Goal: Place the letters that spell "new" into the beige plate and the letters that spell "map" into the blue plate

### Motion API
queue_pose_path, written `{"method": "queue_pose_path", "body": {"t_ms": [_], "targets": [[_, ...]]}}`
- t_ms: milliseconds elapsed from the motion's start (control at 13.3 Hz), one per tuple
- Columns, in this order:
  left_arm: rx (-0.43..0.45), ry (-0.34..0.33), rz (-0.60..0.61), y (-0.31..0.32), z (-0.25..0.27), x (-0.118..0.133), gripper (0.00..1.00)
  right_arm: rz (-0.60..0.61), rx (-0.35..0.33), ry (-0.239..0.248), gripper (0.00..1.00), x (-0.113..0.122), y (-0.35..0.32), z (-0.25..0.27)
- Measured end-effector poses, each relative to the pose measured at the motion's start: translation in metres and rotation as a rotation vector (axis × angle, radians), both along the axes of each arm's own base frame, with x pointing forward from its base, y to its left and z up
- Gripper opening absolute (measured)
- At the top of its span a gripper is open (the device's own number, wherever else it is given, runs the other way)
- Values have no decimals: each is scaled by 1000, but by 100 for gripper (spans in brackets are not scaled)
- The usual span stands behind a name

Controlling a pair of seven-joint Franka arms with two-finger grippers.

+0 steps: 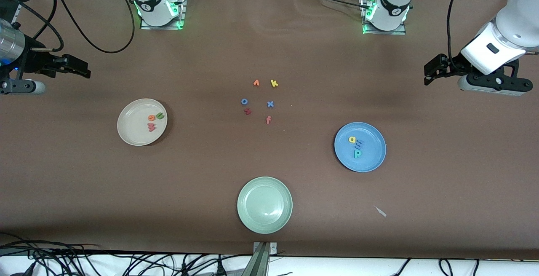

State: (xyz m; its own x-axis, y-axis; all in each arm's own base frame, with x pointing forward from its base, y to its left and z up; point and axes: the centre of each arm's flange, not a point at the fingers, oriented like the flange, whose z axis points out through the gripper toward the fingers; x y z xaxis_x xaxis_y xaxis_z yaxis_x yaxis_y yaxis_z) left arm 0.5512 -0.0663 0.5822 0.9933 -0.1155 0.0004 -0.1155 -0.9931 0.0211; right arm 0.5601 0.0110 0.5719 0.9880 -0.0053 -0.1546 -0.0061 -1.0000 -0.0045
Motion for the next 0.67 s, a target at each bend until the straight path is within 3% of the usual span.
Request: {"method": "queue_pose_path", "body": {"t_ms": [675], "targets": [[0,-4,-1,0,1,1,100,11,0,5,100,0,6,-1]]}}
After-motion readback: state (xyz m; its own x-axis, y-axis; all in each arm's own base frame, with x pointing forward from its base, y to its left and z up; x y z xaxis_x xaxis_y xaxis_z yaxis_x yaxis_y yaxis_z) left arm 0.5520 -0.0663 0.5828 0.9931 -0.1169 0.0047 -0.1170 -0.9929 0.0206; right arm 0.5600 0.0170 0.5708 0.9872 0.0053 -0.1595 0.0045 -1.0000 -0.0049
